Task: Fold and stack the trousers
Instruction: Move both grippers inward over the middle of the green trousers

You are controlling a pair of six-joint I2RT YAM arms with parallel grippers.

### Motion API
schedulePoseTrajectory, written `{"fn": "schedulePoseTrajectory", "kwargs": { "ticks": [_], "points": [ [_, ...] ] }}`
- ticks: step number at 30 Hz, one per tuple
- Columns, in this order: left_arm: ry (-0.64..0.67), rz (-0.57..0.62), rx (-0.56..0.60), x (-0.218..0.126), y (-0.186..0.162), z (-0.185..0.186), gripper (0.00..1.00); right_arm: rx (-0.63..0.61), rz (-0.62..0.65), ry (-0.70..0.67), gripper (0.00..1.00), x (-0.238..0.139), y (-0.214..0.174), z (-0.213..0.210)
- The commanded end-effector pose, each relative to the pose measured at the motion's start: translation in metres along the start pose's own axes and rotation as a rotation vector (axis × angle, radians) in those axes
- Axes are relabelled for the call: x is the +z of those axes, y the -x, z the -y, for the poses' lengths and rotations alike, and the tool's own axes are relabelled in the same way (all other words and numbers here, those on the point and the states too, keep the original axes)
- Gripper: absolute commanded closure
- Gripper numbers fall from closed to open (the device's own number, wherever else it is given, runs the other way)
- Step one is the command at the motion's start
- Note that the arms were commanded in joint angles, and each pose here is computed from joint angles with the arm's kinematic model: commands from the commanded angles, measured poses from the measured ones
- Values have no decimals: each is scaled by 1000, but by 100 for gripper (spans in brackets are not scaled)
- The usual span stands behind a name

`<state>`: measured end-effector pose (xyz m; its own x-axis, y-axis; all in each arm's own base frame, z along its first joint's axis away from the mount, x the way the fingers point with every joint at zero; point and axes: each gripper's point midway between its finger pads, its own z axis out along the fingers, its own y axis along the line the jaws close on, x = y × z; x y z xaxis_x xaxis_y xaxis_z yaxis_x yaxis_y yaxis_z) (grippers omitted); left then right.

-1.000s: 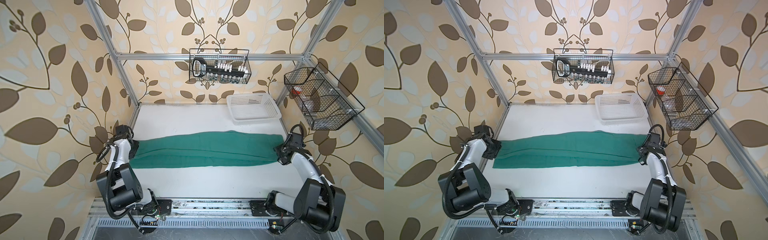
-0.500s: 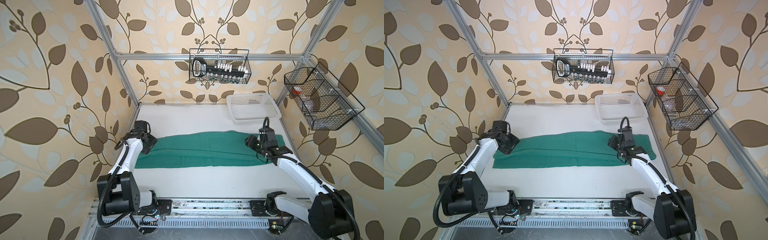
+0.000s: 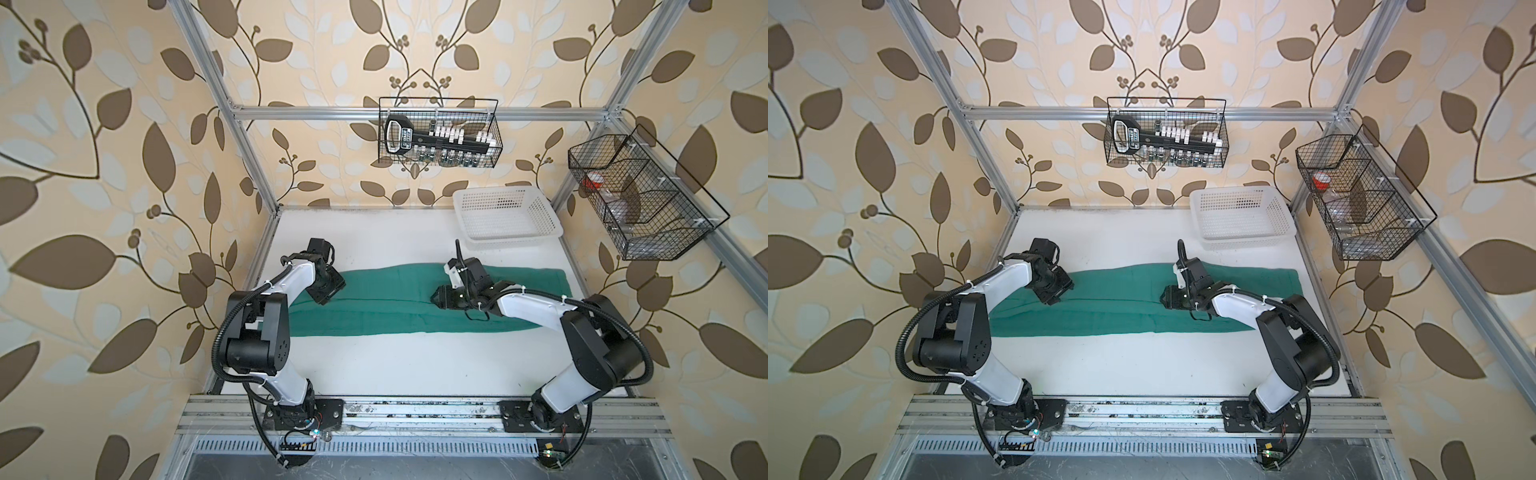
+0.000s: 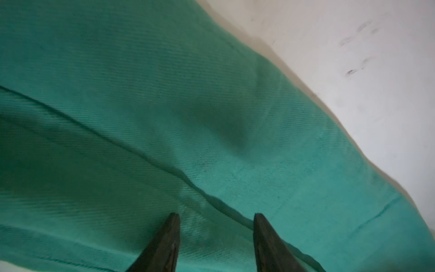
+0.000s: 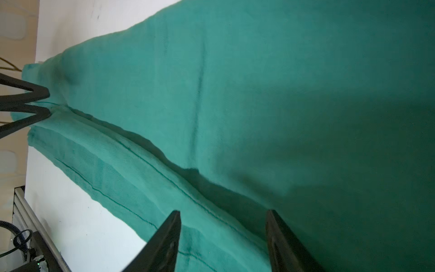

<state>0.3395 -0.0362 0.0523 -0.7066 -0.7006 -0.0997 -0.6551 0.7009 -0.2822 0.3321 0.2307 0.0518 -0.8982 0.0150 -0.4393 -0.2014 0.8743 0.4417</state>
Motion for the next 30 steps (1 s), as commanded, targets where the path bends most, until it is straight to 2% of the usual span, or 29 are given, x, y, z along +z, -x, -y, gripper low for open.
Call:
{"fn": "schedulePoseTrajectory", "kwargs": {
  "ticks": [1, 10, 23, 26, 30],
  "points": [
    [-34, -8, 60, -5, 0, 14, 49, -89, -32, 89, 43, 10, 4, -24],
    [-13, -40, 91, -10, -16, 1, 49, -174, -167, 140, 43, 26, -34, -35],
    [19, -74, 99, -21, -47, -30, 50, -271, -274, 218, 42, 15, -83, -57],
    [49, -65, 99, -22, -52, -42, 50, -290, -264, 238, 43, 1, -86, -65],
    [61, -69, 94, -22, -59, -51, 50, -321, -178, 261, 42, -19, -65, -81]
  ]
}}
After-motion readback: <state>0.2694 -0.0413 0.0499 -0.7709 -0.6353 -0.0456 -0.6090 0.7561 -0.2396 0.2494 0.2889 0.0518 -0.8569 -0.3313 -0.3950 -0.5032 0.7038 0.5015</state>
